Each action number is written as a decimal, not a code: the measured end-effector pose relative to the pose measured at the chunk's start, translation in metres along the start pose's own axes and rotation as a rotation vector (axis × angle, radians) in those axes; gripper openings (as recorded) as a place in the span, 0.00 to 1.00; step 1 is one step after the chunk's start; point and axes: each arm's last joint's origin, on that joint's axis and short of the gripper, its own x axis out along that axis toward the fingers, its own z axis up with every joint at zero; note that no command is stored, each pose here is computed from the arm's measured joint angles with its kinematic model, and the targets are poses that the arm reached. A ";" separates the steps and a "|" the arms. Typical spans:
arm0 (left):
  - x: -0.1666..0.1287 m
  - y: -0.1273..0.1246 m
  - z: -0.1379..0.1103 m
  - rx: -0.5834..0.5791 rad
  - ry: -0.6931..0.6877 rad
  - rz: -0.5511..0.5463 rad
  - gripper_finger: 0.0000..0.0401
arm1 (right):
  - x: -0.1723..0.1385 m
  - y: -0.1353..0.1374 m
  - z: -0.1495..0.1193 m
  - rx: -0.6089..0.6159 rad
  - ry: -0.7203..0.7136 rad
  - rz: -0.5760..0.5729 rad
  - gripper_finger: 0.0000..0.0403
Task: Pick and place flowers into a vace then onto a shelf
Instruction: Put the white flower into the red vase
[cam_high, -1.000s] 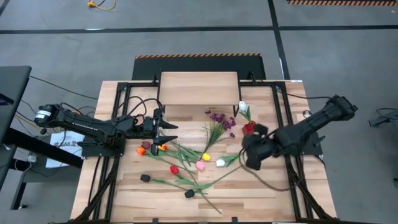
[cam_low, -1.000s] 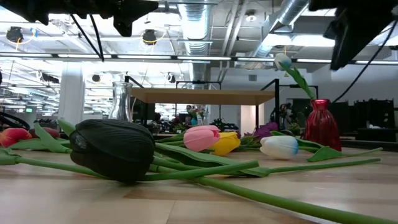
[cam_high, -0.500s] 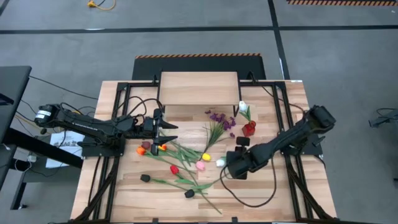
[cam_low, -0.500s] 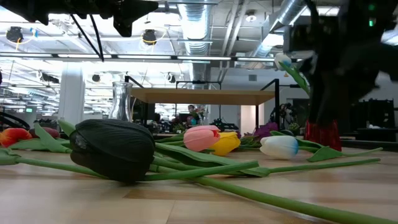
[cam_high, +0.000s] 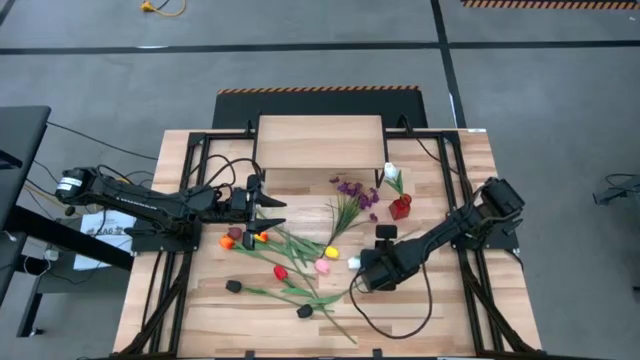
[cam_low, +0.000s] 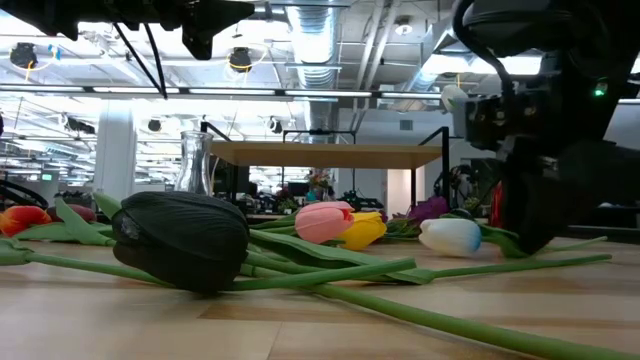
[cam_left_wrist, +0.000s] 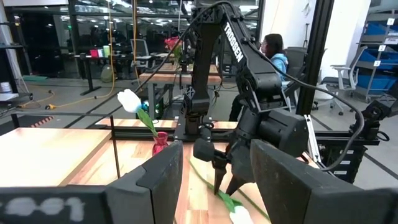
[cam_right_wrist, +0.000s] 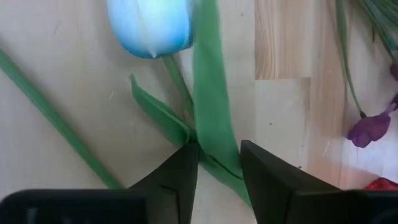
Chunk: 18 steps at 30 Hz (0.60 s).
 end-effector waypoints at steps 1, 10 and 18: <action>0.000 0.000 0.000 0.000 0.000 0.000 0.44 | -0.002 -0.001 0.000 0.003 -0.005 0.006 0.24; 0.000 0.000 -0.004 -0.025 0.044 0.002 0.44 | -0.049 -0.022 -0.002 0.087 -0.162 0.074 0.03; 0.000 0.000 -0.004 0.059 0.038 0.000 0.44 | -0.105 -0.047 -0.002 0.205 -0.495 0.064 0.01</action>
